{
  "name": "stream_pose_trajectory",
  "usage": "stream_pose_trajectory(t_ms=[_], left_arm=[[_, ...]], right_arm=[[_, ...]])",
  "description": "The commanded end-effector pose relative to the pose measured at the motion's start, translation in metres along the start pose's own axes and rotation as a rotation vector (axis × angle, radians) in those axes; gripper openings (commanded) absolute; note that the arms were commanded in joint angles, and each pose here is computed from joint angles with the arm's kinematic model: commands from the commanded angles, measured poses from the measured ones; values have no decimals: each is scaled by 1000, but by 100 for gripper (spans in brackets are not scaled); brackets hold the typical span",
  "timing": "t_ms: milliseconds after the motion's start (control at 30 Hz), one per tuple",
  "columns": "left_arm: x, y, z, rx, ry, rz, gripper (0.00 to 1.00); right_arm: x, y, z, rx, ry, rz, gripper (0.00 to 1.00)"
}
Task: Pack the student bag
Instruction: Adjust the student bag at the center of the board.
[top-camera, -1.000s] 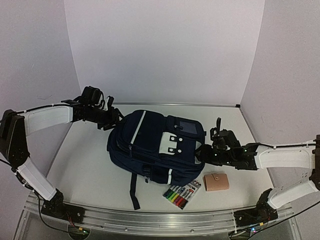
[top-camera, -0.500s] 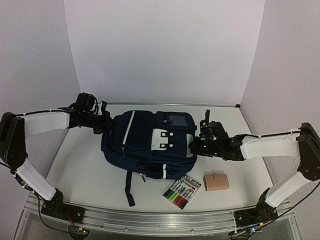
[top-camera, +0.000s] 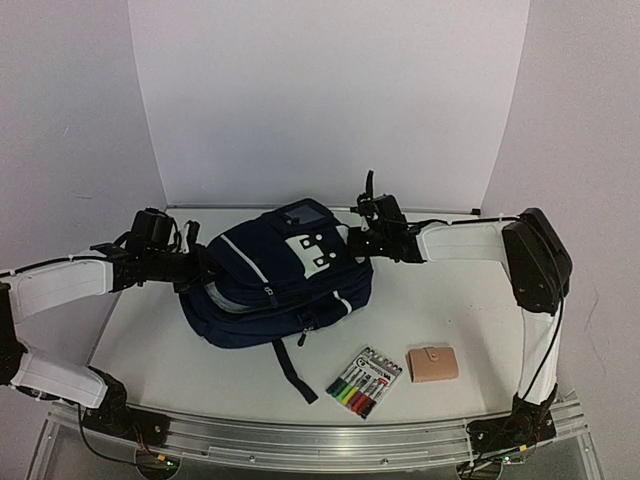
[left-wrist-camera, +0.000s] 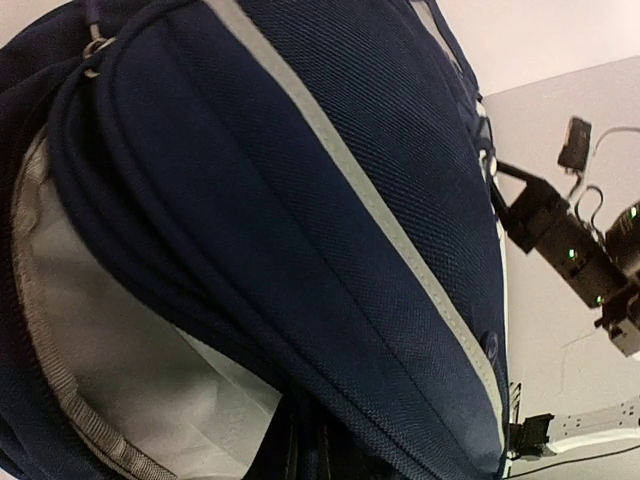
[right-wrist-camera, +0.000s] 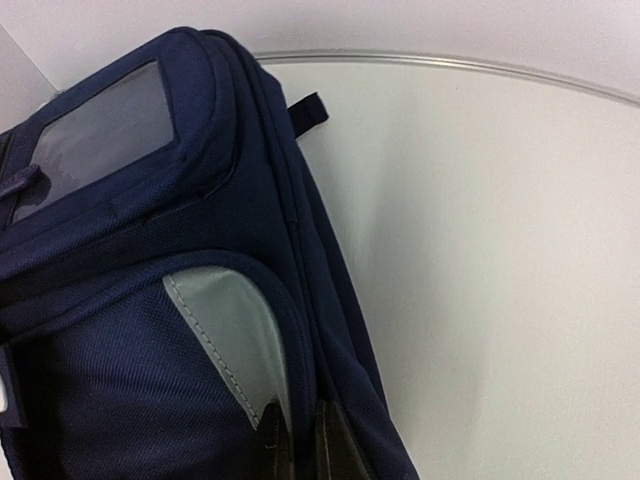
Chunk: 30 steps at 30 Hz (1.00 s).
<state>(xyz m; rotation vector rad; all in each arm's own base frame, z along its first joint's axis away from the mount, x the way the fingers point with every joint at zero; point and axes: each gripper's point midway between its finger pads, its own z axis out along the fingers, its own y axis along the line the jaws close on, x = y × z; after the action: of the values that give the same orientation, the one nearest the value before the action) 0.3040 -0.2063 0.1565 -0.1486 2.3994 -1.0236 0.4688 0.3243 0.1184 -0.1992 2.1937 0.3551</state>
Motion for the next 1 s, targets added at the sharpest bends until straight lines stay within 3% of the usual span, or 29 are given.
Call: stream_pose_trajectory(t_ms=[0,33,100,167,333,433,600,767,900,967], left_arm=[[31,-50,-24,115,96,127,7],[27,-46,-30,80,66,125,11],[13,-35,-44,-10,-14,105,29],[1,-26,-60,-69,-69,81,44],[-23,-19,-75,-142,-113,71,73],[-39,-12,-71,-184,-119,95,84],[-64,3,-46,-196,-159,149,84],[-66,-9,-25,-85,-149,205,80],[-58,8,-17,-131,-122,215,65],[-48,16,-11,-130,-94,196,60]], right_arm=[[-76,26,-20,-53,-191,0,39],[-77,25,-26,-57,-190,5,51],[-74,23,-39,-67,-181,24,70],[-74,20,-59,-85,-178,67,79],[-47,20,-94,-178,-107,206,90],[-27,26,-107,-250,-46,300,92],[5,65,-115,-415,44,379,84],[33,60,-107,-355,97,479,81],[48,47,-100,-299,108,539,80],[53,50,-93,-308,124,544,75]])
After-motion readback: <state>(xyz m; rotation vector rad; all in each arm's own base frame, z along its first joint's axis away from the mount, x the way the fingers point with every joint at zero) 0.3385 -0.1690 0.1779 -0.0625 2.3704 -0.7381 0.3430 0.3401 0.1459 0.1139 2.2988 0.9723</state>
